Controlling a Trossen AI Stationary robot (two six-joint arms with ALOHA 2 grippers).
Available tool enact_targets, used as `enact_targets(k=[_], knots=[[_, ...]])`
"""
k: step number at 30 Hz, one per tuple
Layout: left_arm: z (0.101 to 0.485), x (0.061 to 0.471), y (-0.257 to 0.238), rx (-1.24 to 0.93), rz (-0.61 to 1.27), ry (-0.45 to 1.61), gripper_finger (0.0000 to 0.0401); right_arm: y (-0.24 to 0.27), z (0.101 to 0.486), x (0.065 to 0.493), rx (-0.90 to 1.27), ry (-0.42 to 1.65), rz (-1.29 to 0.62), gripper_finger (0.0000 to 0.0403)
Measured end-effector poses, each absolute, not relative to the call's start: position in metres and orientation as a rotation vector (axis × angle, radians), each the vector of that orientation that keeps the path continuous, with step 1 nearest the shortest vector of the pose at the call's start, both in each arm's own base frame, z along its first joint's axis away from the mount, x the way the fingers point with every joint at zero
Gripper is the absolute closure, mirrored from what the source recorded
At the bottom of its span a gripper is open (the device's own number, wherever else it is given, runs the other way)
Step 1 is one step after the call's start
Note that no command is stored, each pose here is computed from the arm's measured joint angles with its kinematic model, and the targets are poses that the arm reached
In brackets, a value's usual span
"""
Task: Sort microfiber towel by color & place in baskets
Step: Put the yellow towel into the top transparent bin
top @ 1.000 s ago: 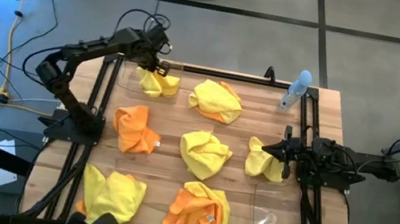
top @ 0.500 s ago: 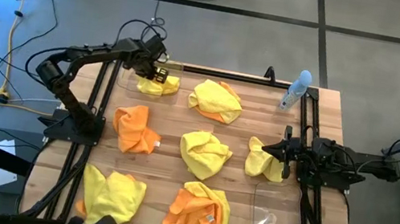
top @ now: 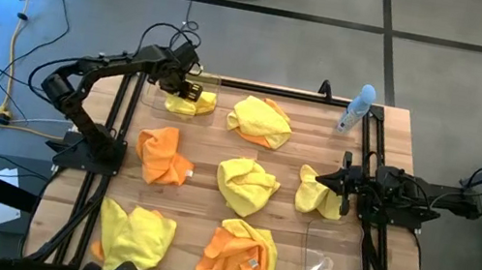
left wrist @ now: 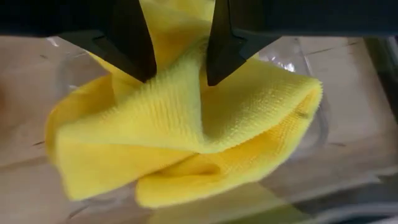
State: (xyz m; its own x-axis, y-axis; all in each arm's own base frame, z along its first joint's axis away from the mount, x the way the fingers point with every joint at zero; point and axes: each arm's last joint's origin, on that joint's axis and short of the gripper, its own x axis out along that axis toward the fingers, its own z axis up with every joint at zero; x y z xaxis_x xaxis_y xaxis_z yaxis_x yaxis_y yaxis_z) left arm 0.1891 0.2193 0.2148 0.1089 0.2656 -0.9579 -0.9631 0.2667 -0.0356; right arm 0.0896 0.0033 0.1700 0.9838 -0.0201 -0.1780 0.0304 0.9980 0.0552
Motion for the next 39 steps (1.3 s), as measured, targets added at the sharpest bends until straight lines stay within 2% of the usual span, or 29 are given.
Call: enact_targets(k=[9, 14, 20, 32, 39], knots=[[0.257, 0.185, 0.203, -0.751, 1.137, 0.948, 0.0272, 0.003, 0.17, 0.09, 0.057, 0.178, -0.025, 0.0402], [0.262, 0.192, 0.193, -0.737, 1.126, 0.92, 0.0272, 0.003, 0.17, 0.09, 0.058, 0.179, -0.026, 0.0402], [0.236, 0.211, 0.2, -0.712, 1.153, 1.0, 0.0272, 0.003, 0.17, 0.09, 0.058, 0.178, -0.026, 0.0402], [0.158, 0.23, 0.222, -0.798, 1.217, 1.213, 0.0272, 0.003, 0.17, 0.09, 0.058, 0.179, -0.025, 0.0402], [0.156, 0.23, 0.222, -0.805, 1.219, 1.221, 0.0272, 0.003, 0.17, 0.09, 0.058, 0.179, -0.026, 0.0402]])
